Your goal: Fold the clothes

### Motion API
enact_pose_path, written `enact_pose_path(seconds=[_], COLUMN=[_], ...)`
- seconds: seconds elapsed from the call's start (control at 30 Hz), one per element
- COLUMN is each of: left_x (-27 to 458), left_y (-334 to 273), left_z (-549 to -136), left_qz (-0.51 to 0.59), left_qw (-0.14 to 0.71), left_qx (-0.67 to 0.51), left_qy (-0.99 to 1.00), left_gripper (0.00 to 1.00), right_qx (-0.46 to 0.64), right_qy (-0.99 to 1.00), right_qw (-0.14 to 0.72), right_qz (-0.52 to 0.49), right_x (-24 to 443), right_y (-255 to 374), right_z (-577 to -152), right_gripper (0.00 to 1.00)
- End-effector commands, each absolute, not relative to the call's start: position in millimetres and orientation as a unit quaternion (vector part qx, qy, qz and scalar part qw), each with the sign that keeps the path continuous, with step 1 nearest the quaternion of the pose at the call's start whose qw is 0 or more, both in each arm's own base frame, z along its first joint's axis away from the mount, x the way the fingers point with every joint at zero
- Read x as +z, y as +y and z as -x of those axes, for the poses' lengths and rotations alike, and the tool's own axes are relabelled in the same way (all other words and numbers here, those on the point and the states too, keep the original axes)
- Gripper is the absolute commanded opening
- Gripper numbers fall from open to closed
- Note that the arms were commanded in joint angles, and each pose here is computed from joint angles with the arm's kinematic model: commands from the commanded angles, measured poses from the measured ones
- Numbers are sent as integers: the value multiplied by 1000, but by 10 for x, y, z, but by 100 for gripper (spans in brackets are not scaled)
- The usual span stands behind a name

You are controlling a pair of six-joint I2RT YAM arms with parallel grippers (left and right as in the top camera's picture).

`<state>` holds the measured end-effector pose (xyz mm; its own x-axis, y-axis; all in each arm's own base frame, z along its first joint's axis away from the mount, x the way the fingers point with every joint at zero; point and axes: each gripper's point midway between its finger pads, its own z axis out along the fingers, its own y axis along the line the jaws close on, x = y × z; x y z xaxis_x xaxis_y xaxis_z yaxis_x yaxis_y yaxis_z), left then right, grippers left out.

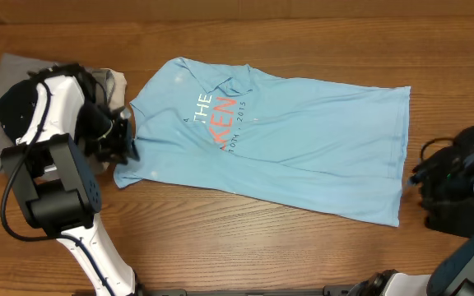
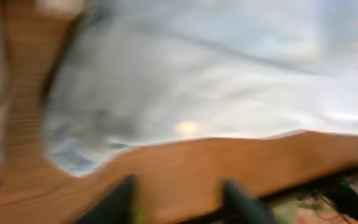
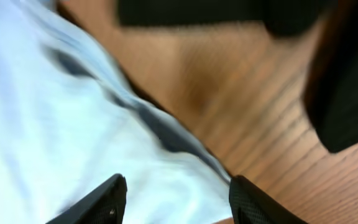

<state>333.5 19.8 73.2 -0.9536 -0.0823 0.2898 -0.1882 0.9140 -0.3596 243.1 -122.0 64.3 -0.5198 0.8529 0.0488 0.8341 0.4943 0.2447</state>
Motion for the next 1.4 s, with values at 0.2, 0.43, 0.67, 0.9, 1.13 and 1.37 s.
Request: enact_pose_path(seconds=[0.2,0.43,0.67,0.9,1.13,1.37], left_x=[2277,1967,1869,1078,494,248], left_y=[-807,-896,-1248,-1241,-1223,-1293], left_z=[-4117,-4803,-5323,-5300,-5393,-5436], left_qz=[113,79,51,-73,-159,-172], left_qw=[-128,-193,-282,-176,-90,-72], left_qx=[464,285,141,170,296,320], left_qy=[-869,-936,-948,-967,-938,-929], left_gripper=[100,100,87,87,81,76], right_qx=[233,308,294,269,262,250], right_qy=[863,847,858,863,865,867], right_qw=[156,200,208,201,199,197], right_qz=[-420,-385,-367,-377,-379,-383], right_x=[1614,1934,1919,1855,1839,1813], right_y=[-1193,-1056,-1087,-1147,-1166,-1198], right_z=[-3107,-3340,-3340,-3293,-3281,-3262], right_gripper=[61,62,62,62,63,63])
